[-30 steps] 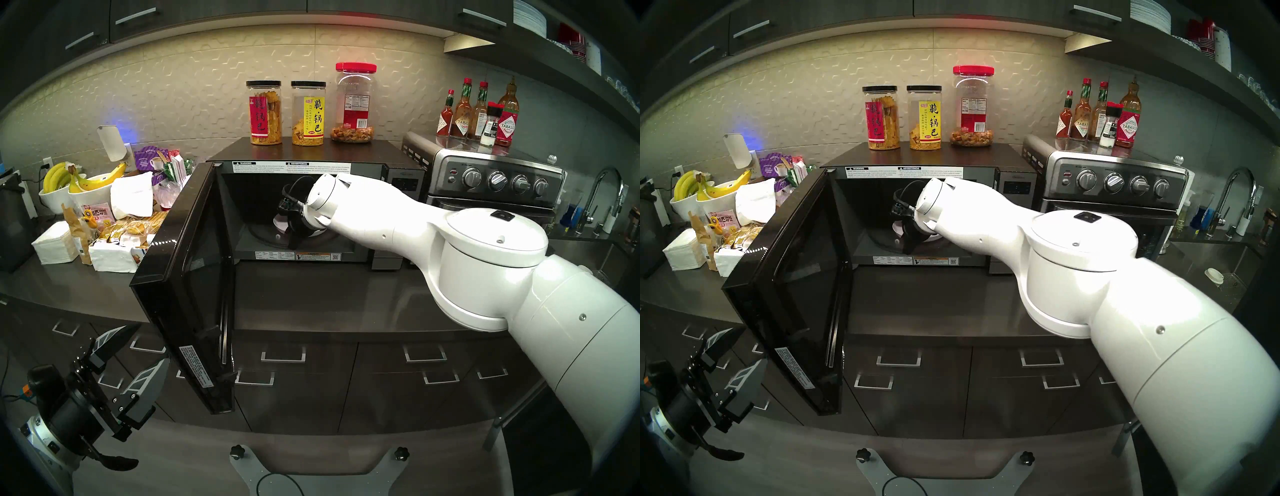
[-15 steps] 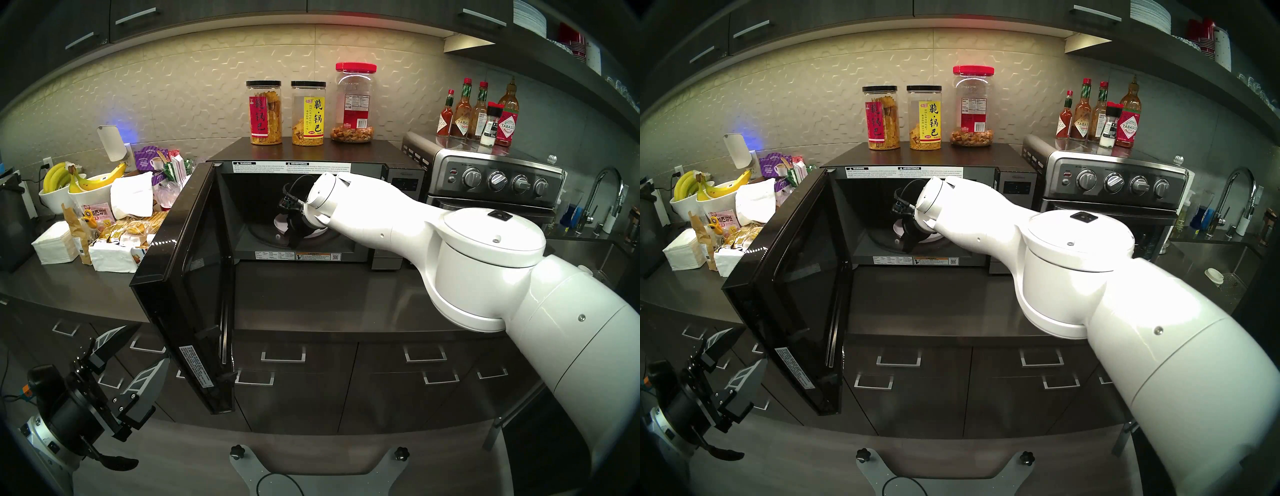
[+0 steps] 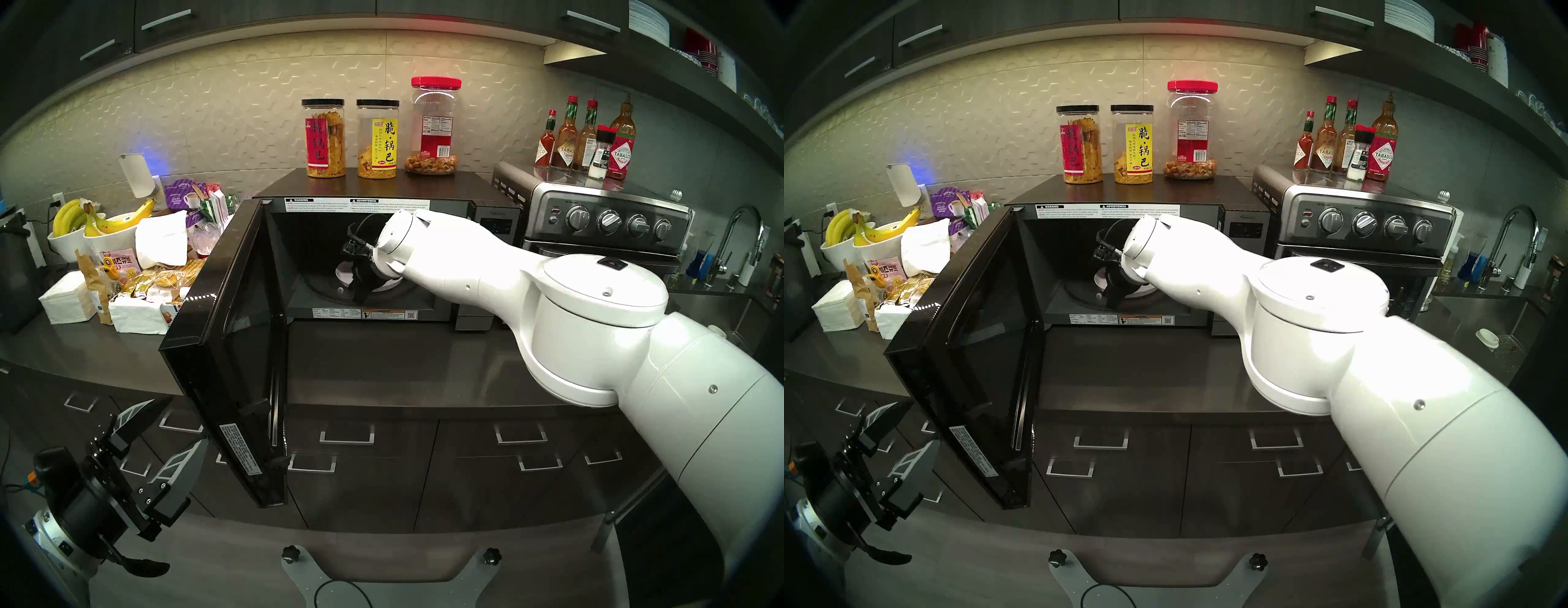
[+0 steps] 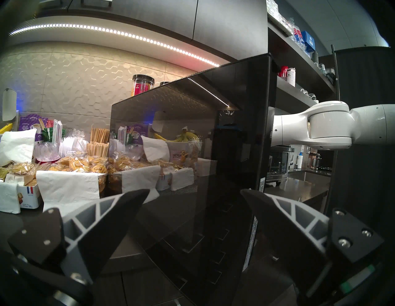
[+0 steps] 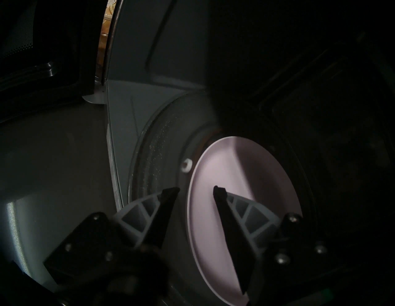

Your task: Open the microwave, put the plate inside, and close the door

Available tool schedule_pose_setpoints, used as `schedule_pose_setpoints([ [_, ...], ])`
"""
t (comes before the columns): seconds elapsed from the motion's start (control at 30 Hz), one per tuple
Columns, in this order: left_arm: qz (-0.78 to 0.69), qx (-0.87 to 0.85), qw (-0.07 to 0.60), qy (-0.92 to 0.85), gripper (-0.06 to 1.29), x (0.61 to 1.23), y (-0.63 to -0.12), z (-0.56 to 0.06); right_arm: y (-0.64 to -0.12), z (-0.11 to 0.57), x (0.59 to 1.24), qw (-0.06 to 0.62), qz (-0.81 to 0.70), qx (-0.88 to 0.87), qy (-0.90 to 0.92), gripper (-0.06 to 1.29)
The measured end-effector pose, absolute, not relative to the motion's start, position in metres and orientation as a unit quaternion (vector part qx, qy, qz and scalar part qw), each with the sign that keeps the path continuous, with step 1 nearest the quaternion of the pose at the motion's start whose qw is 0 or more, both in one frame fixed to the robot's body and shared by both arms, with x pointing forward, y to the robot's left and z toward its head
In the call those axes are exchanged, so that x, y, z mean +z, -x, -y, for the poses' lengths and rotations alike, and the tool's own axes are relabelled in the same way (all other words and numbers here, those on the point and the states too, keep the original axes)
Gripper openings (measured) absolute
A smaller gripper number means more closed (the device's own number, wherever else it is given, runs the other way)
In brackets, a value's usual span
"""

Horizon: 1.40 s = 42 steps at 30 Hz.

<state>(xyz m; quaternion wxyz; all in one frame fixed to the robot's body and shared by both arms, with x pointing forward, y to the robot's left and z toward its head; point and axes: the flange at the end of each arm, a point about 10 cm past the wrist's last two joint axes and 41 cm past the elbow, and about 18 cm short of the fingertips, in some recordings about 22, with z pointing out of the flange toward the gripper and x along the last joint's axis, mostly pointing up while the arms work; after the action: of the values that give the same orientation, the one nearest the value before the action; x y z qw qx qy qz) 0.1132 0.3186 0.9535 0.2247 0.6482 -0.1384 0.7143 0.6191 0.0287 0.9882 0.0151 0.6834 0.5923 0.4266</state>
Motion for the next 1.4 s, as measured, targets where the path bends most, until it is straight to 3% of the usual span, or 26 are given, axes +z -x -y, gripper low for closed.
schedule_pose_setpoints([
  [0.6,0.138,0.714,0.225,-0.648,1.27,0.954,-0.113,-0.319,-0.616,-0.023,1.006,-0.011,-0.600,0.422,-0.679,0.47],
  [1.4,0.139,0.714,0.225,-0.648,1.27,0.953,-0.113,-0.319,-0.598,0.007,1.028,-0.051,-0.609,0.406,-0.679,0.43],
])
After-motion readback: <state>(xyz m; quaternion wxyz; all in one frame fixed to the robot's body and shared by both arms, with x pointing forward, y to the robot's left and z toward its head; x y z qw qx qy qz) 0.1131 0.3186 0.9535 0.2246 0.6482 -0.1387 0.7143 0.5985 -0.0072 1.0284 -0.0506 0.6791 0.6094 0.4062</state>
